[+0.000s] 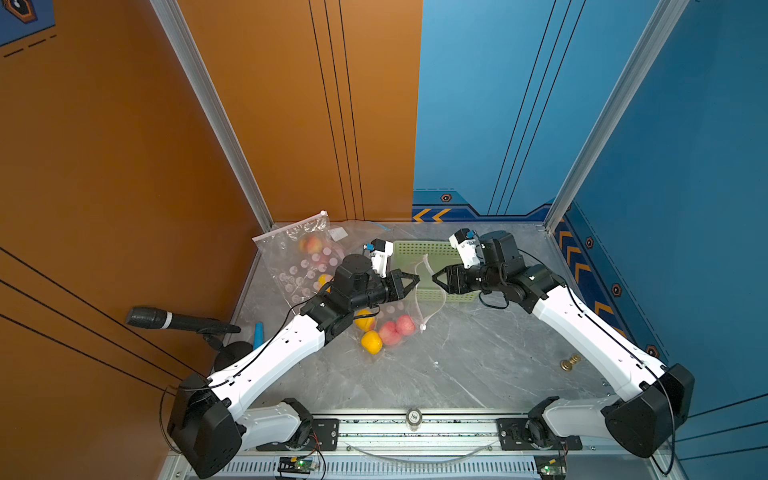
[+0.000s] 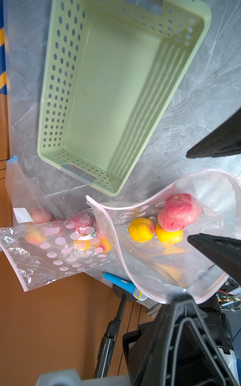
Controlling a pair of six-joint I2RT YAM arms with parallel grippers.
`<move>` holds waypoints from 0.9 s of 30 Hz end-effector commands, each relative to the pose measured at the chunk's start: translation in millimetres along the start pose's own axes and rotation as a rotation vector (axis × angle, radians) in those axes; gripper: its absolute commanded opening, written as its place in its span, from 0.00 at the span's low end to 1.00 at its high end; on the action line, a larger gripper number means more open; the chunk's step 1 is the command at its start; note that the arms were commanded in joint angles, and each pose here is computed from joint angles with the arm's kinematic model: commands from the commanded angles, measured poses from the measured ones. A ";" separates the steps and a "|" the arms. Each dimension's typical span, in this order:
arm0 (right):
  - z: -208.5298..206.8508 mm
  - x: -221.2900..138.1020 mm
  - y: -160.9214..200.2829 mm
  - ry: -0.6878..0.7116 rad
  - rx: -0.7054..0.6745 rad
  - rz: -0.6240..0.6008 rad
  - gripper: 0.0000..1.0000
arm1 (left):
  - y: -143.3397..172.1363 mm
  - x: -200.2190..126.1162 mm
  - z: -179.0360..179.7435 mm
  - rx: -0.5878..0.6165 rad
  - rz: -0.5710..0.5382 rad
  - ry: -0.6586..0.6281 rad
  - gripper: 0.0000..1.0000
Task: Place the peach in a zip-top bag and seal the zipper
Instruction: Adjust the zipper food storage bag at the center of the board.
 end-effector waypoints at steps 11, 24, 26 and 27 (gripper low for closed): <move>6.5 25.5 13.6 -0.017 -0.036 0.088 0.16 | -10.4 -8.5 -25.5 0.118 0.047 0.086 0.00; 23.2 -8.3 26.2 0.040 0.209 0.082 0.00 | -17.1 -37.0 -1.7 0.307 -0.053 -0.041 0.30; 22.4 -11.9 25.4 0.056 0.262 0.081 0.00 | -12.9 -48.7 2.6 0.392 -0.099 -0.078 0.45; 21.7 -14.0 25.0 0.064 0.286 0.080 0.00 | -9.1 -55.5 5.2 0.433 -0.121 -0.100 0.52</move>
Point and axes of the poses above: each gripper's point midway between its finger pads, its own x axis out along the fingers, its own z axis along the line the jaws close on, y = z × x, the point moved 1 cm from there along -x, back along the fingers, and after that the axes turned 15 degrees about x, right-handed, at the moved point
